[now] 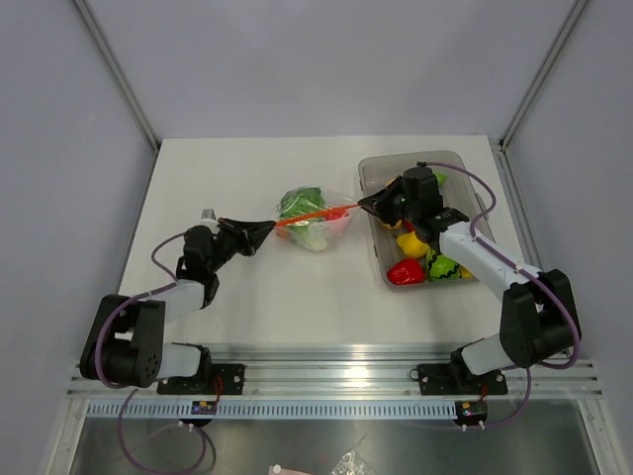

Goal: Place the food in the zip-top bag and seal the zipper
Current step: Zip the zipper food storage bag at the center of the board.

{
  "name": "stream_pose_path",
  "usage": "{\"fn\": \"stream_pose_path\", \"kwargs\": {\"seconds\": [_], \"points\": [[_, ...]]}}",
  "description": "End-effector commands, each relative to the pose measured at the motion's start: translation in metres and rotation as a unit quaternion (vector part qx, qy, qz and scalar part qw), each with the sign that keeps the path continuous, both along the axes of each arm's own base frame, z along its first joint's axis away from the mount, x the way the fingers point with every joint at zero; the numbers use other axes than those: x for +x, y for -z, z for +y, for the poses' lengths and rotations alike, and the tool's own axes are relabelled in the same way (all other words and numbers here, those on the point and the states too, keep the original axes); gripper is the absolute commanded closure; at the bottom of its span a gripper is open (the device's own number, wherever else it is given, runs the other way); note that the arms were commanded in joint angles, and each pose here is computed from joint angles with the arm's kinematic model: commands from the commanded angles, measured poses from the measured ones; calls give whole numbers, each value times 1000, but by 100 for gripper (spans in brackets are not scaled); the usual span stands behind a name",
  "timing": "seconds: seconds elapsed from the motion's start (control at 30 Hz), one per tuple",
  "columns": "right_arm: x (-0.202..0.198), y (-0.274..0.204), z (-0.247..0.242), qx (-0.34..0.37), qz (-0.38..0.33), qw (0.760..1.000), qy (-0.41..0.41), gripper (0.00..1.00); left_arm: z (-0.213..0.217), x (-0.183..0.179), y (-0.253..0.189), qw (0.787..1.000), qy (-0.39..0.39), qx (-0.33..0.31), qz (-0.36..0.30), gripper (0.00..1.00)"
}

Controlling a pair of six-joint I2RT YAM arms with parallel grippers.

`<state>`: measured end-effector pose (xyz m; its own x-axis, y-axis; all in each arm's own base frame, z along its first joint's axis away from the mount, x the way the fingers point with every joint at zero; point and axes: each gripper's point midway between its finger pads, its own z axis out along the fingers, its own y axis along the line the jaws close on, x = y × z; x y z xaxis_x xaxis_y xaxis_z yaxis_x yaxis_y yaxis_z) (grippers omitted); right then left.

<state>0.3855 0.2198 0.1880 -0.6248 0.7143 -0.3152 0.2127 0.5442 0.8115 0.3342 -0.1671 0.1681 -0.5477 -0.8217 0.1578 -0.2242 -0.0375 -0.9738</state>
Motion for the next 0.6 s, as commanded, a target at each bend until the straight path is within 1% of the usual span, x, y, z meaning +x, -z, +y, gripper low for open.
{"fn": "stream_pose_path", "kwargs": {"seconds": [0.0,0.33,0.47,0.5,0.53,0.57], "points": [[16,-20,-16,-21,-35,999,34,100,27,6,-3,999,-35,15,-14,100],[14,-38,-23,-23,-54,997,48,100,42,12,-15,998,-47,32,-28,100],[17,-38,-13,-9,-57,998,29,100,37,15,-24,998,-28,38,-42,100],[21,-39,-10,-3,-62,998,25,100,36,20,-36,997,-23,40,-56,100],[23,-43,-4,6,-66,998,12,100,35,22,-36,997,-17,51,-57,100],[27,-35,0,6,-59,998,6,100,32,23,-38,997,-7,55,-58,100]]}}
